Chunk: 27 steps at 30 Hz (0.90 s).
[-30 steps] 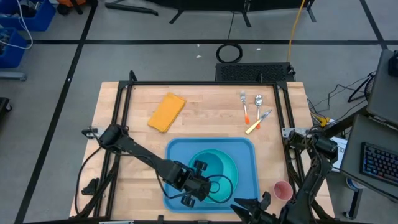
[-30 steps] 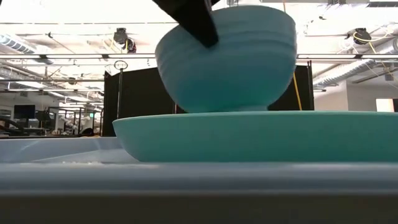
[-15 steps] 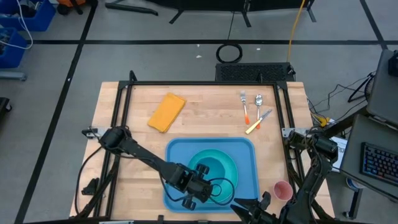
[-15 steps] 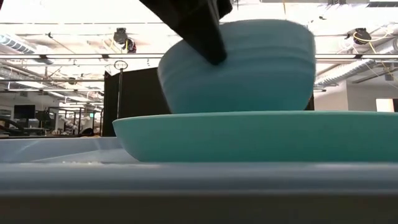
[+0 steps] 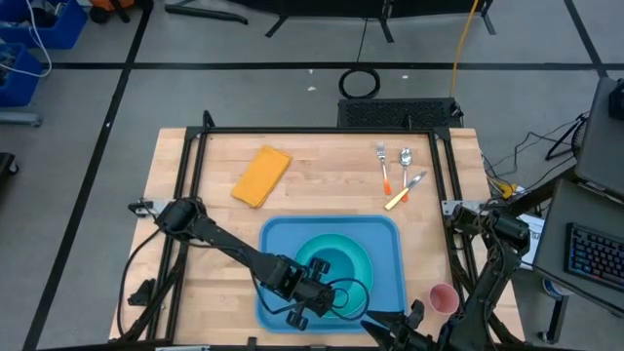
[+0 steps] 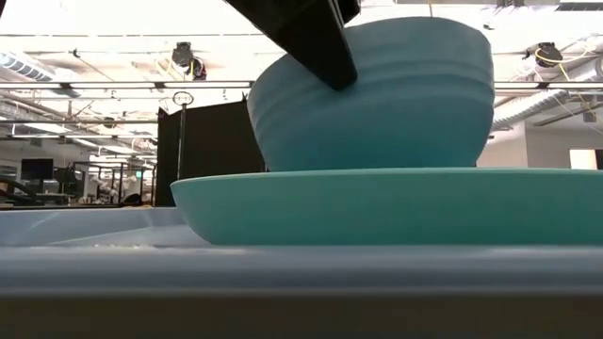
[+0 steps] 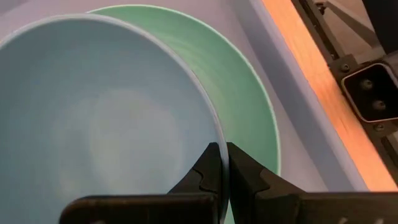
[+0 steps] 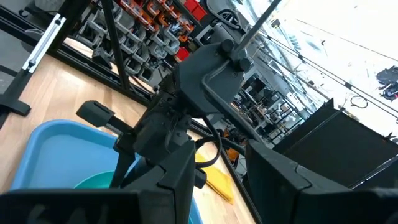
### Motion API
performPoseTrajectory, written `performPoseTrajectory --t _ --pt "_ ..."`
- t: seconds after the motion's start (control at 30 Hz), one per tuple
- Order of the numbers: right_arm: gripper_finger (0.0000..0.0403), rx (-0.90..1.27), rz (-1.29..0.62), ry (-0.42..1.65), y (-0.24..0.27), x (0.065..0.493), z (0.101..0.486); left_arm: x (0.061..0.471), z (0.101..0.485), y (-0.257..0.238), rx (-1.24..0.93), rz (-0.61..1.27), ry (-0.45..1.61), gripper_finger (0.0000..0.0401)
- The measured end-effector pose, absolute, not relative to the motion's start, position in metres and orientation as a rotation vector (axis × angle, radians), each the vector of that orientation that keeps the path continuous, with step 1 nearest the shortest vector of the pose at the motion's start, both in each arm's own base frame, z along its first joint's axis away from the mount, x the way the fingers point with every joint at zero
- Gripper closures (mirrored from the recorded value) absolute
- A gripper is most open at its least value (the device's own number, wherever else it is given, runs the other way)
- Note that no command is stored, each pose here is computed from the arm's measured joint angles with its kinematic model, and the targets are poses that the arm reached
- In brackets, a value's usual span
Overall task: Set up tray
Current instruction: Stack the bowl on top of the plate
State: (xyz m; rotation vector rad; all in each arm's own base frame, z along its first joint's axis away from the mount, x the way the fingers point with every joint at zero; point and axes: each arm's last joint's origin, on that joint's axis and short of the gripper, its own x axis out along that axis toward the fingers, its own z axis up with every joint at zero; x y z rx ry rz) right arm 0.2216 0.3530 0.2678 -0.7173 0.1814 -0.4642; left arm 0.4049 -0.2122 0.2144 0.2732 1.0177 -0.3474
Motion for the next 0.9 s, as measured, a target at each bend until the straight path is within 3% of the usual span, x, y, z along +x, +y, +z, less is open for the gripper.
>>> performPoseTrajectory --t 0.9 --pt "0.0273 -0.712 -0.464 0.181 0.353 0.222 0.267 0.409 0.202 -0.21 0.267 -0.347 1.058 0.0391"
